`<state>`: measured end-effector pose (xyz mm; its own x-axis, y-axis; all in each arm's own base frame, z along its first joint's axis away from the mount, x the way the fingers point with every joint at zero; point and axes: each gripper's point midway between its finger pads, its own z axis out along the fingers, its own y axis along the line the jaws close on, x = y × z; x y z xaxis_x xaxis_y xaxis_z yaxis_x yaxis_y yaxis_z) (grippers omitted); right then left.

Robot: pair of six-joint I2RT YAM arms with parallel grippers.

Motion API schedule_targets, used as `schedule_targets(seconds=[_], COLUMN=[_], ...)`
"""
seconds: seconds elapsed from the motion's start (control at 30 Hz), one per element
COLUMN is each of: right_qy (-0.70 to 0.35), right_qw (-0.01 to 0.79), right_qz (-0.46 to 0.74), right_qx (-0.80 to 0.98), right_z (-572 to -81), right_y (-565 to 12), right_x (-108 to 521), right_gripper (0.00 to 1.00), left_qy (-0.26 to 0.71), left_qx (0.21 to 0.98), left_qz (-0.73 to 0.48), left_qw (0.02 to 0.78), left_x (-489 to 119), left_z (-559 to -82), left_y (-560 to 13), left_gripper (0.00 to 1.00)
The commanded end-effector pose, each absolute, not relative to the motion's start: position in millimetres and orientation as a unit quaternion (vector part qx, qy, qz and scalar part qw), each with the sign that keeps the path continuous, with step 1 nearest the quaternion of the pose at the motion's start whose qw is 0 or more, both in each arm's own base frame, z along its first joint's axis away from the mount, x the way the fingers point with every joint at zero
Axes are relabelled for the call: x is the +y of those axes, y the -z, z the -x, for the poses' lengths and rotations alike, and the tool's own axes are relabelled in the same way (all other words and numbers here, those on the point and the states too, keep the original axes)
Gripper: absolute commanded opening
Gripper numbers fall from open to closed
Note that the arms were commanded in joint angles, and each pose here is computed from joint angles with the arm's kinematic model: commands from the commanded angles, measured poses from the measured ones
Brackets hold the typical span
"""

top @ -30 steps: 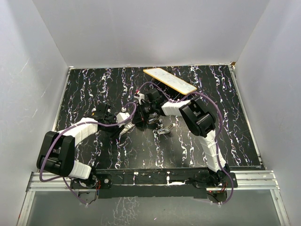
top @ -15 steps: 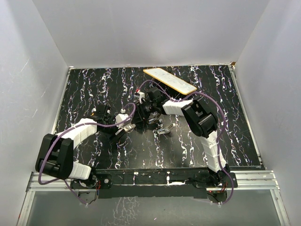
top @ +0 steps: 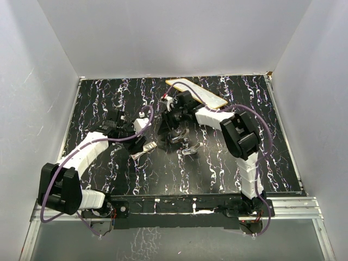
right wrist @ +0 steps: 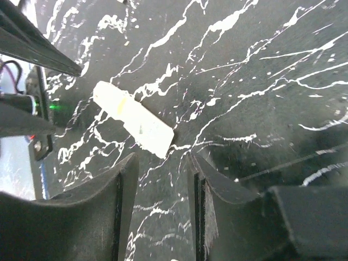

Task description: Load the staples into the stapler

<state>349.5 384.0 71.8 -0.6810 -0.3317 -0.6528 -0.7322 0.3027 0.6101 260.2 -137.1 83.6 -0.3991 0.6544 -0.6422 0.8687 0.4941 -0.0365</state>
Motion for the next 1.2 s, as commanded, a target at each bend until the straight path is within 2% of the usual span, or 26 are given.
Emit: schedule_targets(seconds=[0.0, 0.4, 0.73, 1.17], right_qy=[-0.509, -0.487, -0.466, -0.472], right_qw=[0.265, 0.307, 0.358, 0.381], right_qz=[0.391, 0.409, 0.415, 0.383], right_qx=[0.720, 0.708, 0.694, 0.696], right_z=[-359, -327, -296, -299], right_y=[-152, -180, -187, -191], right_x=[364, 254, 204, 181], right_gripper=[0.41, 0.38, 0.38, 0.38], left_qy=[0.227, 0.188, 0.185, 0.178], left_qx=[0.741, 0.566, 0.527, 0.497], left_qz=[-0.550, -0.751, -0.798, -0.830], left_qw=[0.311, 0.283, 0.224, 0.180], left_x=[-157, -156, -170, -175], left_z=[-265, -281, -286, -286], left_y=[-109, -104, -80, -58], left_gripper=[0.59, 0.46, 0.38, 0.31])
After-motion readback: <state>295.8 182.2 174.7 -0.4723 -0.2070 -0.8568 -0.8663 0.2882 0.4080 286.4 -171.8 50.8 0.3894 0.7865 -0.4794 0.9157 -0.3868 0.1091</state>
